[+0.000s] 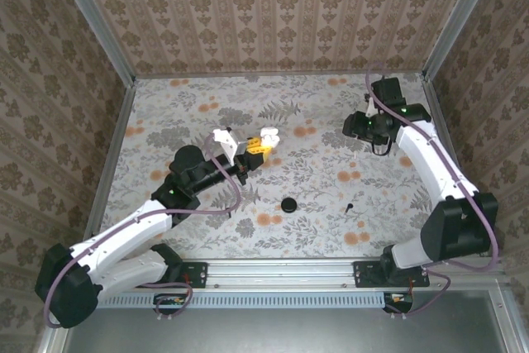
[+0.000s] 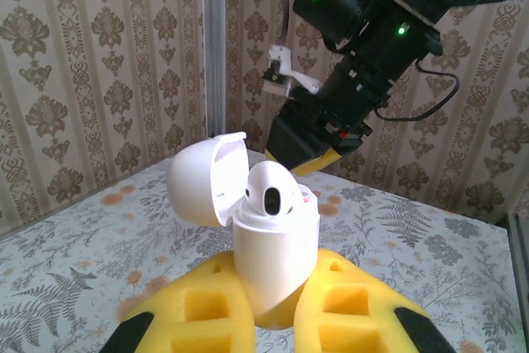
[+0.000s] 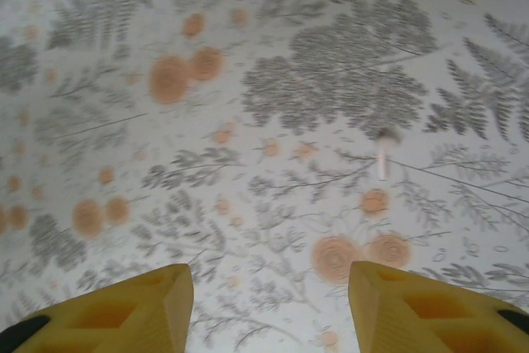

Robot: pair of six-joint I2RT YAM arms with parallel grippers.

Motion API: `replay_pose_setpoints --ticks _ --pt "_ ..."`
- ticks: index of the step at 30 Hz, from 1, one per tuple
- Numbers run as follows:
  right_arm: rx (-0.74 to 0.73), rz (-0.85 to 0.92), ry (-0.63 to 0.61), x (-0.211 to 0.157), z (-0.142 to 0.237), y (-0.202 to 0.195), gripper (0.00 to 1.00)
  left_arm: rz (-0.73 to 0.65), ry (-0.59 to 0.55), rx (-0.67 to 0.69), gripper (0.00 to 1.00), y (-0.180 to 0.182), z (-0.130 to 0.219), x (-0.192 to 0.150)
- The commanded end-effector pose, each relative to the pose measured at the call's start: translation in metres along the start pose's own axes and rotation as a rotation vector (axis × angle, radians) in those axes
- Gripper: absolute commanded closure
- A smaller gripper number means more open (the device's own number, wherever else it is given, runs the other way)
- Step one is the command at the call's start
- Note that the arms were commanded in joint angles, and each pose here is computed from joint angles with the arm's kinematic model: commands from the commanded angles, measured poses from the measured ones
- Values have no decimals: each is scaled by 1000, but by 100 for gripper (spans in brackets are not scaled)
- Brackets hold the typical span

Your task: Insert wireless bluetooth earbuds into charging case

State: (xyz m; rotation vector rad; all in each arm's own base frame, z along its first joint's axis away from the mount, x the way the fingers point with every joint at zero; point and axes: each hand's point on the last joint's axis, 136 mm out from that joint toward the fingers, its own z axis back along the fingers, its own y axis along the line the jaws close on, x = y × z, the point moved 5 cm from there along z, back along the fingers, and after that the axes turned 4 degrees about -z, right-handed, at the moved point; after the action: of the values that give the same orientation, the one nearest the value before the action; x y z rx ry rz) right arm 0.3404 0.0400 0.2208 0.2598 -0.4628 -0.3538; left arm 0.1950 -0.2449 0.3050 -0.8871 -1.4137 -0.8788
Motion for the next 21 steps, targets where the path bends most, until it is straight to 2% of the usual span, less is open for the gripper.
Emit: replay_pose_setpoints --ticks 1,13,21 --pt "-52 -77 57 0 -29 -25 44 -6 5 13 100 5 -1 -3" --pt "-79 -141 219 -4 -110 -45 41 5 33 -2 100 11 -11 -11" --pt "-111 -131 276 -10 -135 -53 41 10 46 -6 100 15 -14 -18"
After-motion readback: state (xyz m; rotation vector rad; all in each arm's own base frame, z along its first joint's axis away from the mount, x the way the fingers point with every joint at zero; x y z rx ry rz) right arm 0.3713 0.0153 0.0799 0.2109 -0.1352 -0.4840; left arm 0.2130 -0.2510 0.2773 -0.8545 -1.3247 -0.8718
